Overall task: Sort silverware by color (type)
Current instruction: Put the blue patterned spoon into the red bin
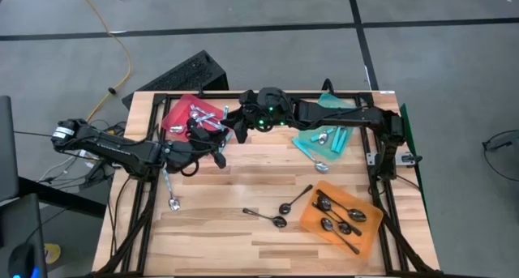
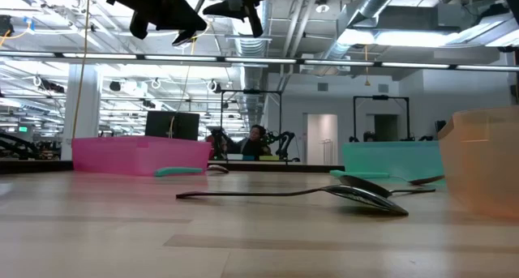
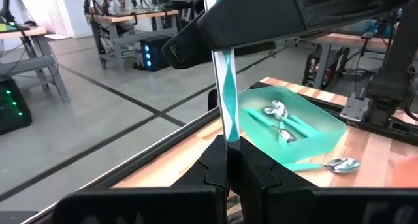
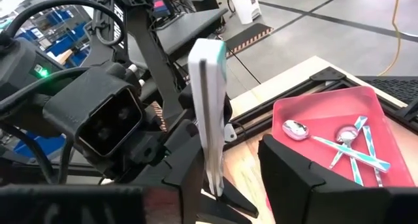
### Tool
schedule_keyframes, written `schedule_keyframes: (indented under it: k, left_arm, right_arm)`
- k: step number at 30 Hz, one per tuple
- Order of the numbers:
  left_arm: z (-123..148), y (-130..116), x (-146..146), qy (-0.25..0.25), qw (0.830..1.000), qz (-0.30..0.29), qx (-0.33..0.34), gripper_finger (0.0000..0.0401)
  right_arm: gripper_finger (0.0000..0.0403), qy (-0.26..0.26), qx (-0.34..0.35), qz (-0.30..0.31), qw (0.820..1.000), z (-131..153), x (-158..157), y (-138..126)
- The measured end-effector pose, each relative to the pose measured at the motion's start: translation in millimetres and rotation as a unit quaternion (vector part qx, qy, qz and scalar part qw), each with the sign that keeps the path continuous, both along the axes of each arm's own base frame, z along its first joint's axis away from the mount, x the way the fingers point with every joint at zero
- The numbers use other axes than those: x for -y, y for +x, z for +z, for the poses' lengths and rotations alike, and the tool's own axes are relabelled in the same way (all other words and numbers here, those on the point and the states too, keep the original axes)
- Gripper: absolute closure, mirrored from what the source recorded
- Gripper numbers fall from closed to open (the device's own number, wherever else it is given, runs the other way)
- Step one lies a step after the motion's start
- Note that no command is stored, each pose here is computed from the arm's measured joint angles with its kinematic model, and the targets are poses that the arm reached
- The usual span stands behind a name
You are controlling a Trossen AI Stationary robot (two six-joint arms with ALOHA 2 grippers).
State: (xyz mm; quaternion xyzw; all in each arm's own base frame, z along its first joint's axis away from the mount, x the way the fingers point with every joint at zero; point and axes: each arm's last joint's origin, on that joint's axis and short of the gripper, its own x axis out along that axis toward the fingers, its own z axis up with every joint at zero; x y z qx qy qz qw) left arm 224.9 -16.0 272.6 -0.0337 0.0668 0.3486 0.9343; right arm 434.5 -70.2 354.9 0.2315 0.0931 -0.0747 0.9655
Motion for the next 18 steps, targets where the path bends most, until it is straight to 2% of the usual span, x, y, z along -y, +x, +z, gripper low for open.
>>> schedule_keyframes:
  k: [3, 8, 15, 18]
  left_arm:
    - [-0.4, -0.1, 0.0, 0.001, 1.000, 0.001, -0.002, 0.0401]
    - [-0.6, -0.1, 0.0, 0.000, 1.000, 0.000, -0.003, 0.0401]
    - [-0.7, 0.9, 1.1, -0.010, 0.999, -0.030, -0.001, 0.0400]
    - [-1.9, 0.5, 1.9, -0.019, 0.999, -0.040, -0.004, 0.0387]
  right_arm:
    - [0.0267, -0.002, 0.000, -0.001, 1.000, -0.1, -2.6, 0.4]
    - [0.0356, -0.002, 0.001, -0.001, 1.000, 0.2, -2.7, 0.5]
    - [0.0362, 0.000, -0.004, 0.003, 1.000, -1.0, -3.1, 0.3]
    - [0.0362, 0.003, -0.005, 0.006, 1.000, -1.3, -3.3, 0.3]
